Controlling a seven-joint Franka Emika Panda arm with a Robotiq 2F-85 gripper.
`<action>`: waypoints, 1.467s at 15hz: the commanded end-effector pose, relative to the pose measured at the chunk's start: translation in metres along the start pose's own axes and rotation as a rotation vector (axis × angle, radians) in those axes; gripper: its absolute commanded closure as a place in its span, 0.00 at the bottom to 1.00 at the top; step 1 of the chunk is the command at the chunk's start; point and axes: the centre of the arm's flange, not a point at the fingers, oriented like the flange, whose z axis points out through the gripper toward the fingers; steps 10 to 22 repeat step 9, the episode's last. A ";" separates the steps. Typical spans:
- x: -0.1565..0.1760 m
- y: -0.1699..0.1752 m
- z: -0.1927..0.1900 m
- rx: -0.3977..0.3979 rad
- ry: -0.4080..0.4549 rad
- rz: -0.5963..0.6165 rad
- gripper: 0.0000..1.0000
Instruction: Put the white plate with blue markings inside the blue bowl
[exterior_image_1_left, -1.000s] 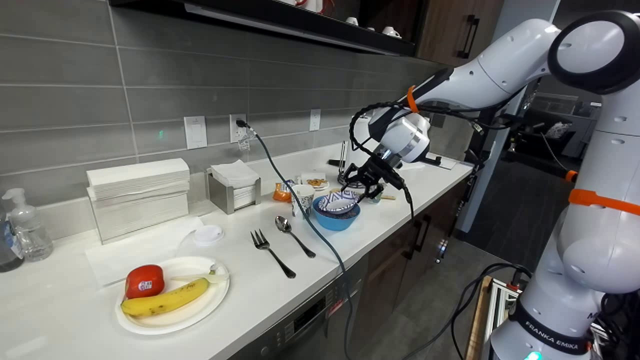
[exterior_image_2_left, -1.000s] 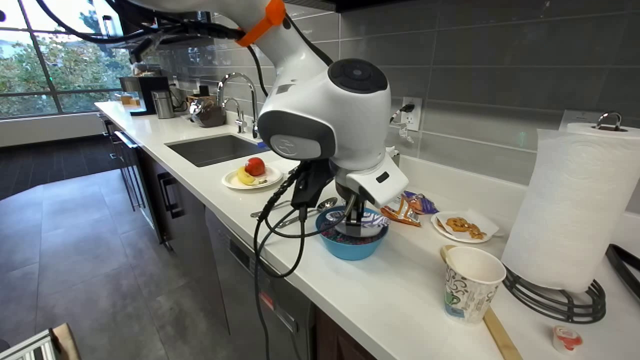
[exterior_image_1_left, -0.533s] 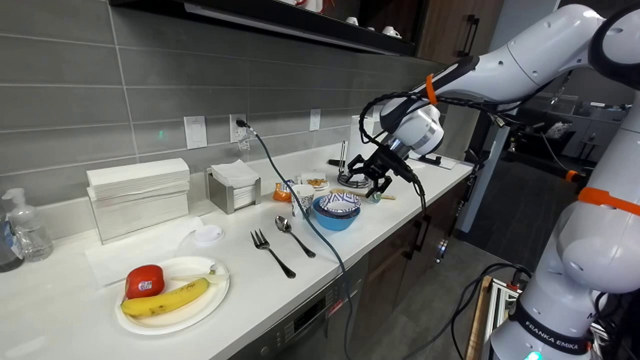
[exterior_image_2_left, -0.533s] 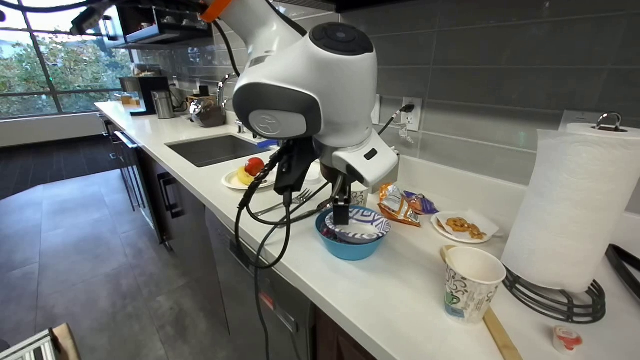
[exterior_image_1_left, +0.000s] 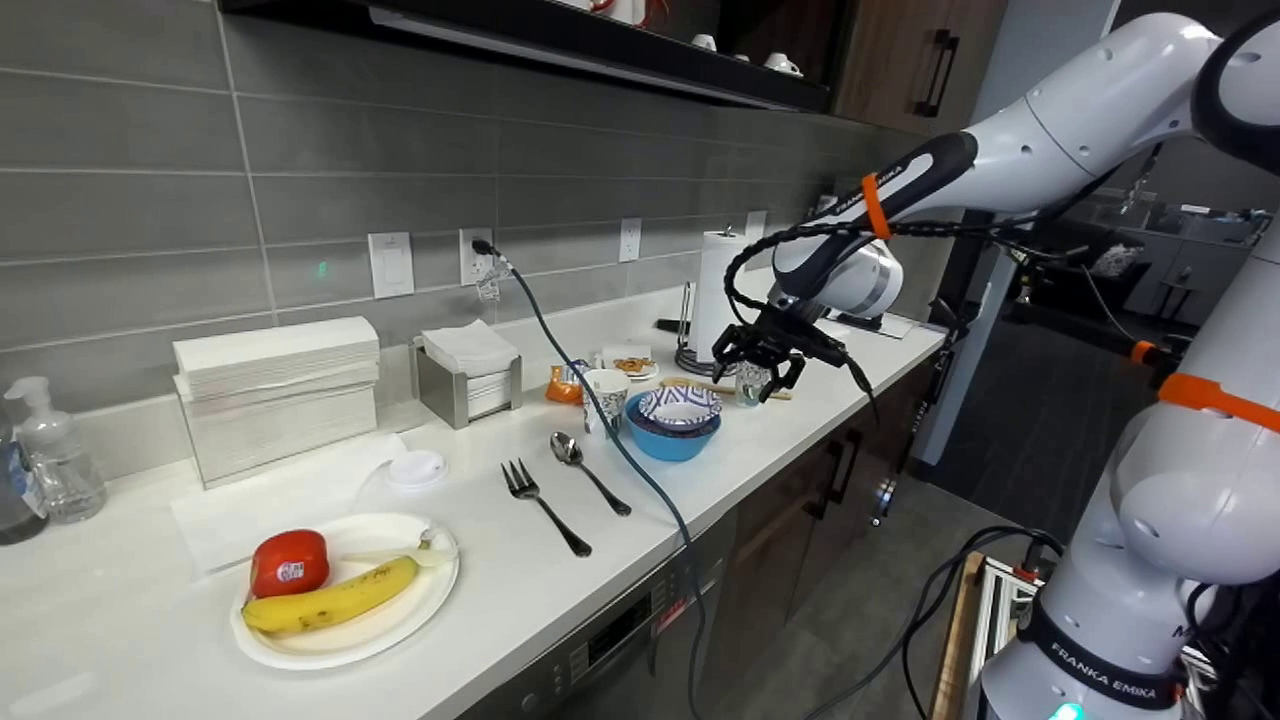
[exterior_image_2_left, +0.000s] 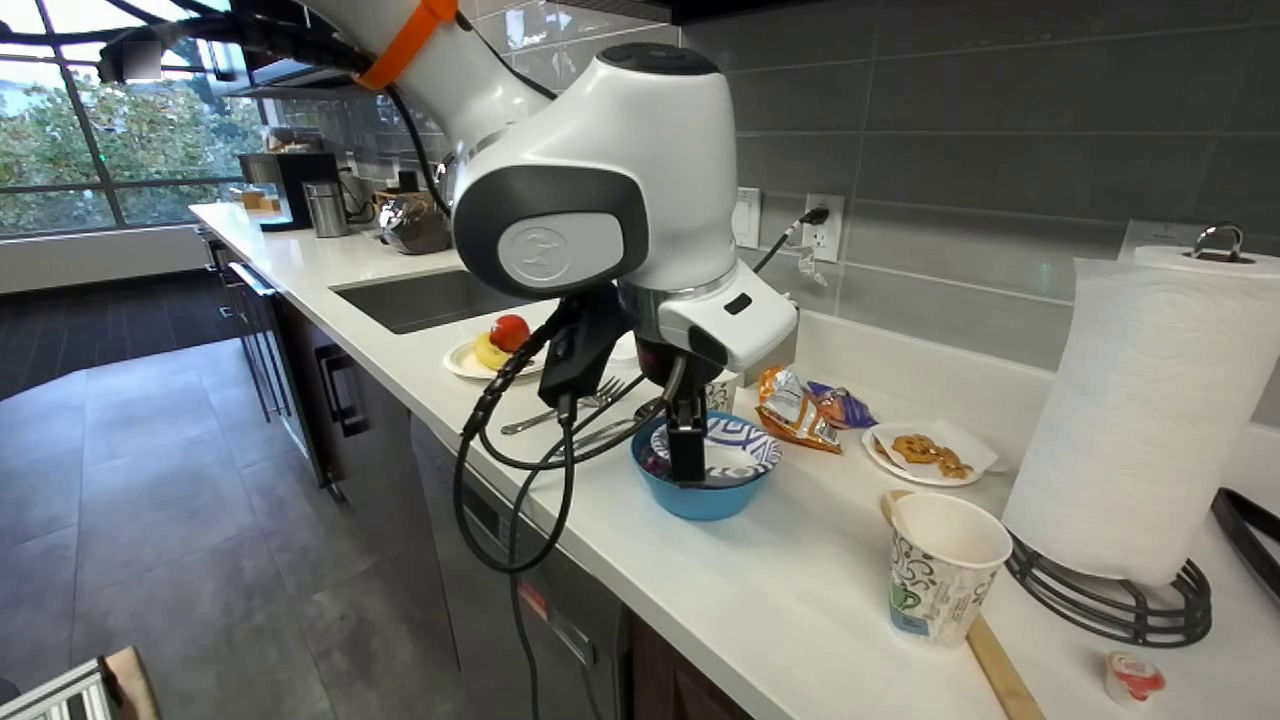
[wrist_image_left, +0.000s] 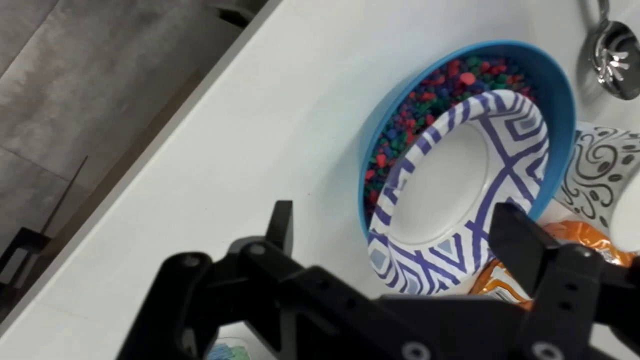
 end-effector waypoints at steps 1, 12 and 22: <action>-0.033 0.004 -0.038 -0.090 -0.059 -0.070 0.00; -0.051 0.009 -0.066 -0.078 -0.091 -0.196 0.00; -0.051 0.009 -0.066 -0.078 -0.091 -0.196 0.00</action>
